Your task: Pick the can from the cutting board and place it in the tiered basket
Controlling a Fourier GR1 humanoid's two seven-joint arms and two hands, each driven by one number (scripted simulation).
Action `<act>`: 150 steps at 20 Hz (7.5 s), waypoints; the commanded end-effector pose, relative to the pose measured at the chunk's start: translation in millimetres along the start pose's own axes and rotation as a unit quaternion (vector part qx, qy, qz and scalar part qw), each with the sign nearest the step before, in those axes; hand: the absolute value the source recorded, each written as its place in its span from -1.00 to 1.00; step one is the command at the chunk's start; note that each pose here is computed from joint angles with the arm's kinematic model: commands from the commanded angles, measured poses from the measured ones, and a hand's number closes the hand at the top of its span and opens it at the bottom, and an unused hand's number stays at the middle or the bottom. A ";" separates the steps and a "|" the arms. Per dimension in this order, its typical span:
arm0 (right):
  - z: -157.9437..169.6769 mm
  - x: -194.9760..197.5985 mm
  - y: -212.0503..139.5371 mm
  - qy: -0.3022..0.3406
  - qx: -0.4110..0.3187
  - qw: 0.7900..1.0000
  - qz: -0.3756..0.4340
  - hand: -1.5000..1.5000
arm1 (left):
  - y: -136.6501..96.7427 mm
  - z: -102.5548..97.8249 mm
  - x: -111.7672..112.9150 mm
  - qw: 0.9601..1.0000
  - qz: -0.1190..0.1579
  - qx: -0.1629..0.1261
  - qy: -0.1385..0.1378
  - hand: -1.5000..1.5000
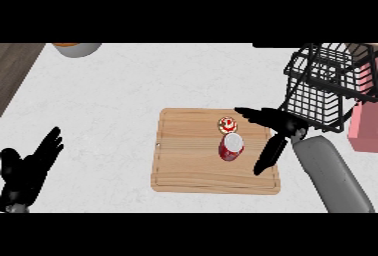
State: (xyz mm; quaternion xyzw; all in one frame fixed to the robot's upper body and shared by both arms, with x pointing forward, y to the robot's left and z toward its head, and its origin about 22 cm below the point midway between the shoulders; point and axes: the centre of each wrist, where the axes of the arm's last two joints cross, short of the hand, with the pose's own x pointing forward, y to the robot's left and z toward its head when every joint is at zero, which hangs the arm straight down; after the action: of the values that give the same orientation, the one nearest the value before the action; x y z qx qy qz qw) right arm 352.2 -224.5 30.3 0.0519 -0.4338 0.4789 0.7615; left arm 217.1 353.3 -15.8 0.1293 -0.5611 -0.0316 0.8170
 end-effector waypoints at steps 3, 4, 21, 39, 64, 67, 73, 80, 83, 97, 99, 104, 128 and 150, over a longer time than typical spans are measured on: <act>-17.2 1.6 29.2 -0.008 -0.010 1.000 -0.009 -1.00 | 22.1 -7.7 -5.6 1.000 0.004 -0.002 0.005 0.00; -14.3 0.8 5.5 0.003 0.002 1.000 -0.002 -1.00 | 10.0 -8.5 2.0 1.000 -0.002 0.000 -0.007 0.00; -57.2 2.7 58.6 -0.015 0.053 0.999 0.001 1.00 | 4.7 2.0 9.5 1.000 0.002 -0.004 0.005 0.00; -45.5 89.3 71.4 0.058 -0.302 0.947 0.089 1.00 | 0.5 -5.5 -3.6 1.000 -0.003 -0.008 0.007 0.00; 21.2 282.2 63.2 0.106 -0.683 0.717 0.094 1.00 | 9.5 -0.8 -8.3 1.000 -0.008 -0.002 -0.005 0.00; 34.3 260.1 20.3 0.086 -0.701 0.703 0.086 1.00 | 14.0 -13.2 2.8 1.000 -0.002 0.006 -0.006 0.00; 18.7 241.0 -13.6 0.100 -0.704 0.694 0.115 1.00 | 9.7 -6.4 -5.0 1.000 -0.004 0.000 -0.002 0.00; 49.7 206.2 -82.5 0.015 -0.731 0.681 0.023 1.00 | 0.4 -8.4 -2.2 1.000 -0.002 -0.001 -0.011 0.00; 34.0 192.8 -91.8 0.014 -0.727 0.686 0.020 1.00 | 10.4 -5.5 8.1 1.000 0.001 -0.002 -0.010 0.00; 89.7 147.3 -184.0 0.194 -0.688 0.638 0.285 1.00 | -2.1 -10.8 -4.0 1.000 -0.012 -0.007 -0.001 0.00; 88.7 143.4 -185.9 0.194 -0.674 0.633 0.327 1.00 | 2.5 -18.6 4.0 1.000 -0.004 -0.009 -0.004 0.00; 101.2 148.7 -199.0 0.205 -0.642 0.638 0.371 1.00 | 5.5 -14.2 5.2 1.000 -0.001 -0.011 -0.005 0.00; 119.5 81.1 -218.0 0.346 -0.558 0.731 0.186 -1.00 | -6.2 -6.3 -1.1 1.000 0.000 -0.011 -0.006 0.00; 271.4 60.0 -248.8 0.075 -0.740 0.648 -0.162 -1.00 | 22.9 18.5 -26.3 0.999 0.008 0.032 0.024 0.00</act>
State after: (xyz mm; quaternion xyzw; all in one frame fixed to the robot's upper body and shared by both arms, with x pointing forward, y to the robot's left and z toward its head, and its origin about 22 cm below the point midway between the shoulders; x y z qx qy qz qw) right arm 412.0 -421.7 320.9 -0.5316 -0.5268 -0.0744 0.6590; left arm 201.6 367.2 -21.6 0.1437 -0.5512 -0.0134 0.8218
